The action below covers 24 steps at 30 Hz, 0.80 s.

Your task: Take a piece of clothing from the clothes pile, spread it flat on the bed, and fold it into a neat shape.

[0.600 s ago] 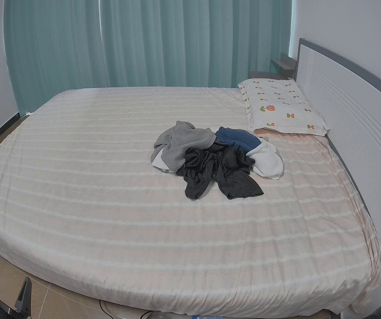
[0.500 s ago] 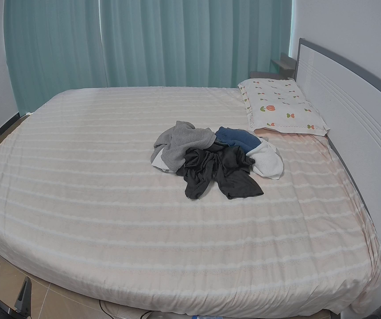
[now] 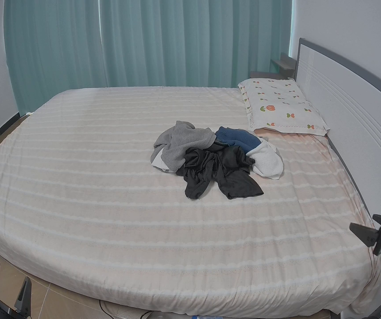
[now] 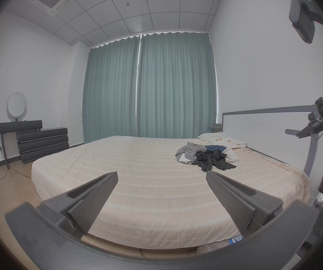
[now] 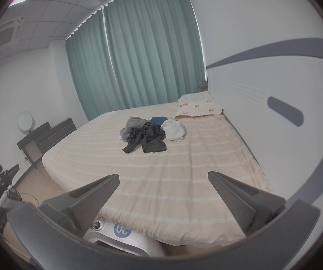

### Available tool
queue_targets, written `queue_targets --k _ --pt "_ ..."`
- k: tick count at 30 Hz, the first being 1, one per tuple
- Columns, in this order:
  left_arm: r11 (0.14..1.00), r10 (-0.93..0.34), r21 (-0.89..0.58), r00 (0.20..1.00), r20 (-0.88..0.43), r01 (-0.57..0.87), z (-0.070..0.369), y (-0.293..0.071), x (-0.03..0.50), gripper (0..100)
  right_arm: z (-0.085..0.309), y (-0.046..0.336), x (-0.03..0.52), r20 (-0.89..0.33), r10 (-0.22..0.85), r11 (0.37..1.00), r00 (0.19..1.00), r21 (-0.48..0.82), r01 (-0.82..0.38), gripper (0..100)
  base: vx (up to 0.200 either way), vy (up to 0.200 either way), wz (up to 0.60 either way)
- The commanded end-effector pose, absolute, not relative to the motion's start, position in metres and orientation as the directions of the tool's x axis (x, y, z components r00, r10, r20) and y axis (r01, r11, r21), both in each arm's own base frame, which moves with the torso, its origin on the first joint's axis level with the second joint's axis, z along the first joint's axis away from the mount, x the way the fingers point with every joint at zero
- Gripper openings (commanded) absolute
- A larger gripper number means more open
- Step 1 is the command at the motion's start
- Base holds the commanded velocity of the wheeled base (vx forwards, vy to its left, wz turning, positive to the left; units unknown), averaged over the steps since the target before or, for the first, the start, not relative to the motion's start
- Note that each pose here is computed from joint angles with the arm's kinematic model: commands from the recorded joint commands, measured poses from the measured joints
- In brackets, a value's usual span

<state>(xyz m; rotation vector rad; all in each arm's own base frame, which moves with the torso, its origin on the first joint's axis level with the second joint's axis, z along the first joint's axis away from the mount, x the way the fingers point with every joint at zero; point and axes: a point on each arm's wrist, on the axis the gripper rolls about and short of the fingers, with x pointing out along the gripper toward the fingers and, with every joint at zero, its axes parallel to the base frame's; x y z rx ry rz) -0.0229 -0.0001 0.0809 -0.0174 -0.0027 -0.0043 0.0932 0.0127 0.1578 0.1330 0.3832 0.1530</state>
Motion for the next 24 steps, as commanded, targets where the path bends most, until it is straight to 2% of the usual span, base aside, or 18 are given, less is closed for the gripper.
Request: queue_targets --k 1,4,6,14,24 --pt "1.0 -0.005 -0.02 1.0 -0.003 0.005 0.076 0.0 -0.022 100 0.043 0.077 0.296 -0.589 0.107 0.957 0.801 0.28 0.077 100 0.0 0.0 0.0" --pt "1.0 -0.005 -0.02 1.0 -0.002 0.005 0.076 0.0 -0.023 100 0.014 0.093 0.334 -0.586 0.03 0.965 0.81 0.228 0.13 100 0.0 0.0 0.0" --pt "1.0 -0.006 -0.02 1.0 -0.002 0.006 0.076 0.0 -0.023 100 0.004 0.101 0.354 -0.578 0.018 0.966 0.816 0.22 0.135 100 0.0 0.0 0.0" --pt "1.0 -0.005 -0.021 1.0 -0.002 0.005 0.076 0.0 -0.023 100 0.005 0.124 0.42 -0.591 0.009 0.951 0.807 0.255 0.177 100 0.0 0.0 0.0" --pt "1.0 -0.006 -0.021 1.0 -0.002 0.006 0.076 0.0 -0.023 100 -0.012 0.132 0.458 -0.585 -0.007 0.93 0.811 0.294 0.221 100 0.0 0.0 0.0"
